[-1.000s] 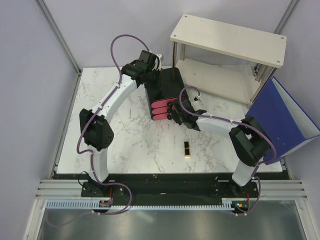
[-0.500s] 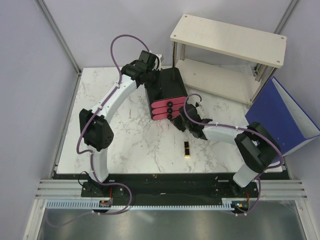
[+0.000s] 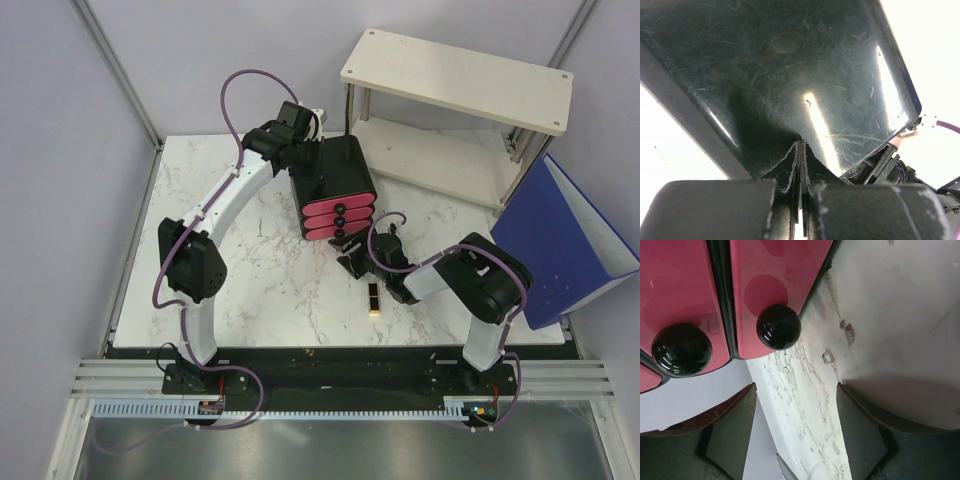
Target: Organize the makeup
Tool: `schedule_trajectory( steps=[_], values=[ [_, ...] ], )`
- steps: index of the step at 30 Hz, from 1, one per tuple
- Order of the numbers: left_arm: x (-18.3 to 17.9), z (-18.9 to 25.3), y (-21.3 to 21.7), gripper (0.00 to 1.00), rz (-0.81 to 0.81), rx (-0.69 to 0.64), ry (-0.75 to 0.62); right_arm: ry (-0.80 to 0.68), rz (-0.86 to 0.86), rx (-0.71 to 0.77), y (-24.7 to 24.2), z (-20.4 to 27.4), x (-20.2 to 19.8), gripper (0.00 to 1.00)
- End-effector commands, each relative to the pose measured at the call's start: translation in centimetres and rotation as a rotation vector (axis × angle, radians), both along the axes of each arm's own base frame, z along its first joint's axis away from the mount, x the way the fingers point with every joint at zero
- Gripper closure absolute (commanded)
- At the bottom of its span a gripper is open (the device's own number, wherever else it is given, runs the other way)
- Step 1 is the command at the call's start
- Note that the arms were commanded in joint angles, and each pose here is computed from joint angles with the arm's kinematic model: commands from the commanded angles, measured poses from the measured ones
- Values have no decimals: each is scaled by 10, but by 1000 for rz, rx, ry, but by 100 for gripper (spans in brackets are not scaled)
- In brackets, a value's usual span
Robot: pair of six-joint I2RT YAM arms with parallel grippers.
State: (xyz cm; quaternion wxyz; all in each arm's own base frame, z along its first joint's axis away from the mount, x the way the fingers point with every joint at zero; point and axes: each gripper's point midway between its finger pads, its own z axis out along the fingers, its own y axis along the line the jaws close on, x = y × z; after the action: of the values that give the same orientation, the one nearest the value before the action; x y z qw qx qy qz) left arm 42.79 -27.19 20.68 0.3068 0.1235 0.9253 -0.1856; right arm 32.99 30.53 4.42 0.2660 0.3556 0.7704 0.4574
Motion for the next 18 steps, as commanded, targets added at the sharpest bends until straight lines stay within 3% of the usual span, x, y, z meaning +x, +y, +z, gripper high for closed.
schedule_trajectory(
  steps=[1, 5, 11, 18],
  values=[
    [-25, -38, 20, 98, -22, 117, 131, -81, -33, 92, -1, 17, 10, 27],
    [-24, -38, 19, 98, -26, 116, 131, -51, -83, 98, -13, 0, 11, 29],
    [-25, -39, 20, 98, -27, 119, 132, -37, -146, 171, -28, -12, 15, 40],
    [-26, -43, 21, 98, -29, 125, 142, -71, -146, 229, -22, -10, 29, 41]
  ],
)
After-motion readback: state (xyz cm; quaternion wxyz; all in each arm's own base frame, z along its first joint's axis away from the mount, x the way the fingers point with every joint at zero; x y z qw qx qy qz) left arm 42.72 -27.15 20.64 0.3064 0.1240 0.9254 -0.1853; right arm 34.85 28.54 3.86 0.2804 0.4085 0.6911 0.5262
